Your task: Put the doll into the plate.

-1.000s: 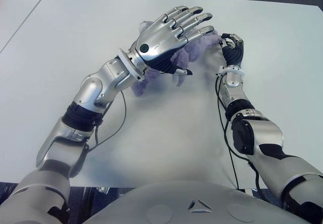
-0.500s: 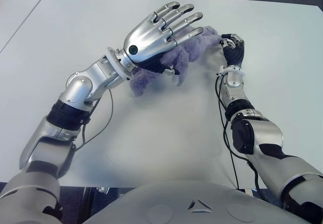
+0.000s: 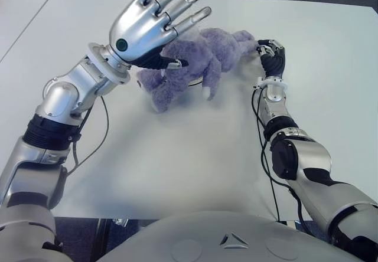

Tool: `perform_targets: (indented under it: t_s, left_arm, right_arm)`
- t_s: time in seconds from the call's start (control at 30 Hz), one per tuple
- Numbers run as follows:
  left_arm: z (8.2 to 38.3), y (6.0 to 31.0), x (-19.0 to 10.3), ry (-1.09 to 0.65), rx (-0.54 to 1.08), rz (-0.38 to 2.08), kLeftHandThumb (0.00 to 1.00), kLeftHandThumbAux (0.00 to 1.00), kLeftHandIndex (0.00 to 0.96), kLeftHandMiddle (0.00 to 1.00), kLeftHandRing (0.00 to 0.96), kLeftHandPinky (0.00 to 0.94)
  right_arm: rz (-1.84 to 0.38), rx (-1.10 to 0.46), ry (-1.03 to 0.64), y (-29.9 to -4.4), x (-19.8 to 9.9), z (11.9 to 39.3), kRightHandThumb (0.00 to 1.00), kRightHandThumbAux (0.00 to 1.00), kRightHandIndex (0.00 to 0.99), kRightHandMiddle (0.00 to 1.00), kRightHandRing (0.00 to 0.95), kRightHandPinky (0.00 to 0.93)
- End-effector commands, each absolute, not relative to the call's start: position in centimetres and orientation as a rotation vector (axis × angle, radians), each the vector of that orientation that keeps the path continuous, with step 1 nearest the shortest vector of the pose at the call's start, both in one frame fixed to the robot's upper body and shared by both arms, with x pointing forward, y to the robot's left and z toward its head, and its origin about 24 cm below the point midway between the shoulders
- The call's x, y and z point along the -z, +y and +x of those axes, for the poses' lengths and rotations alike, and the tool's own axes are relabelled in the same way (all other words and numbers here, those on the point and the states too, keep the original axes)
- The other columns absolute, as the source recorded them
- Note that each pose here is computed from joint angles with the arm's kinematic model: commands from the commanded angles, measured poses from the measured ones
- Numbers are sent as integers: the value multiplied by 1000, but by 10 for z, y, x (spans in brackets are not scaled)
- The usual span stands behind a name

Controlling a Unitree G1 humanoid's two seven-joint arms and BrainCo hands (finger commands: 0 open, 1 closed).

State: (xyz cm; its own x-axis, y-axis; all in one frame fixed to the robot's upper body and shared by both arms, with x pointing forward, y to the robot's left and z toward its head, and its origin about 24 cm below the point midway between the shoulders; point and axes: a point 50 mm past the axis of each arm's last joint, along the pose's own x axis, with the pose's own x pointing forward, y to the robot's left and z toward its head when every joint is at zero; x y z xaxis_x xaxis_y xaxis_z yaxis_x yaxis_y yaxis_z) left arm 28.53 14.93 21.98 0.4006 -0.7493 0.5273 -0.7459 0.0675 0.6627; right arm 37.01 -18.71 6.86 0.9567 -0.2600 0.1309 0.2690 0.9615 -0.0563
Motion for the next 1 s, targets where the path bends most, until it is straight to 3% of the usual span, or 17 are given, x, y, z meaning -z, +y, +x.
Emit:
perform_targets:
  t_s: [0.03, 0.07, 0.13, 0.23, 1.0]
  left_arm:
    - [290, 166, -195, -1244, -12, 1782, 83, 476, 0, 0, 0, 0]
    - [290, 168, -193, -1232, -14, 1805, 80, 476, 0, 0, 0, 0]
    - [290, 170, -191, -1220, -16, 1828, 55, 476, 0, 0, 0, 0]
    - [291, 174, -188, -1200, -14, 1860, 37, 476, 0, 0, 0, 0]
    - [300, 214, -141, -894, 60, 1907, 54, 435, 2, 0, 0, 0]
  right_arm:
    - [0, 276, 436, -177, 63, 288, 717, 738, 399, 278, 307, 116]
    - [3, 277, 437, -177, 63, 288, 717, 738, 399, 276, 309, 116]
    - [7, 278, 437, -177, 63, 287, 842, 811, 268, 257, 325, 117]
    - [11, 280, 437, -177, 63, 287, 914, 839, 206, 245, 339, 117]
    - [18, 287, 432, -179, 63, 287, 999, 842, 179, 234, 379, 127]
